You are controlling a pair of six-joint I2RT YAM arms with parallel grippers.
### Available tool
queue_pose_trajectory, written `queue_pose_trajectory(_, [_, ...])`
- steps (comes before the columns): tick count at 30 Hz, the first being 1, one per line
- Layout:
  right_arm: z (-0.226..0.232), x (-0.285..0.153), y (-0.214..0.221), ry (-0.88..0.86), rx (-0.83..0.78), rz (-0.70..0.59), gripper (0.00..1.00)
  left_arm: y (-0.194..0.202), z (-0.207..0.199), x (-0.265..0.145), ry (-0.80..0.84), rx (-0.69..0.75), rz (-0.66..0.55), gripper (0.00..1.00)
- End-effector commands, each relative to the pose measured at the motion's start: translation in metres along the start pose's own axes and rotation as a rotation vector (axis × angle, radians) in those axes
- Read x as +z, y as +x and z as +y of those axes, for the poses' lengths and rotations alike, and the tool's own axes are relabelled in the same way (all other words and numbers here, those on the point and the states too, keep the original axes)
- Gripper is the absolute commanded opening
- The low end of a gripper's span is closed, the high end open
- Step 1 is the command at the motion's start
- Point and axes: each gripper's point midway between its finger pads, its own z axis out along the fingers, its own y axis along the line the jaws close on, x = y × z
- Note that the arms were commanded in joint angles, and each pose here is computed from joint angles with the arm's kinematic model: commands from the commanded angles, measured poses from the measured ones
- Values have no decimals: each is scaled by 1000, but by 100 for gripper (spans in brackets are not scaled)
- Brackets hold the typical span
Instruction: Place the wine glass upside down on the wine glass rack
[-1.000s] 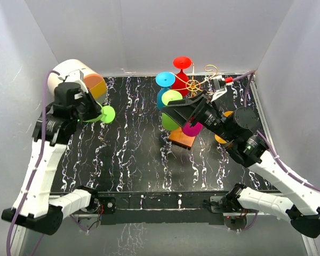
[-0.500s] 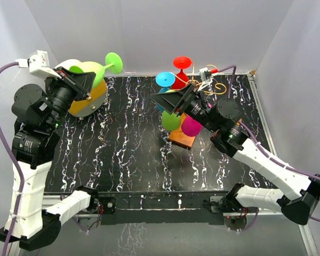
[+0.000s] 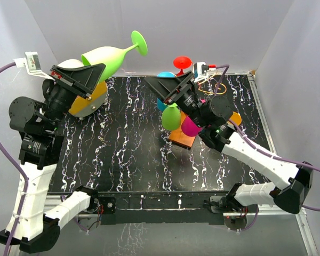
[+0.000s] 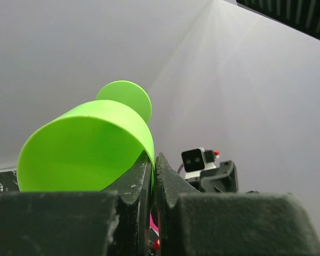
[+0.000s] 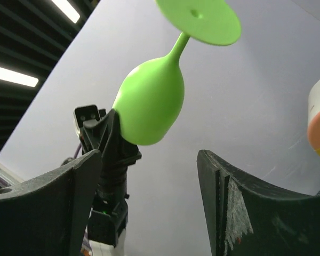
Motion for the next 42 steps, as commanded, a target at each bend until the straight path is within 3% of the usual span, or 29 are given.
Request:
queue_pose_trajectory(1, [47, 17, -38, -111, 162, -154, 69, -8, -35, -5, 177, -9, -25, 0])
queue_pose_trajectory(5, [62, 31, -49, -181, 213, -207, 67, -6, -35, -5, 197, -4, -30, 0])
queue_pose_trajectory(15, [31, 60, -41, 38, 348, -252, 53, 2, -39, -2, 238, -21, 2, 0])
queue_pose_trajectory(32, [28, 74, -49, 66, 352, -314, 42, 7, -49, -5, 288, -21, 47, 0])
queue_pose_trajectory(42, [41, 70, -54, 31, 308, -353, 14, 10, -50, -11, 292, -37, 51, 0])
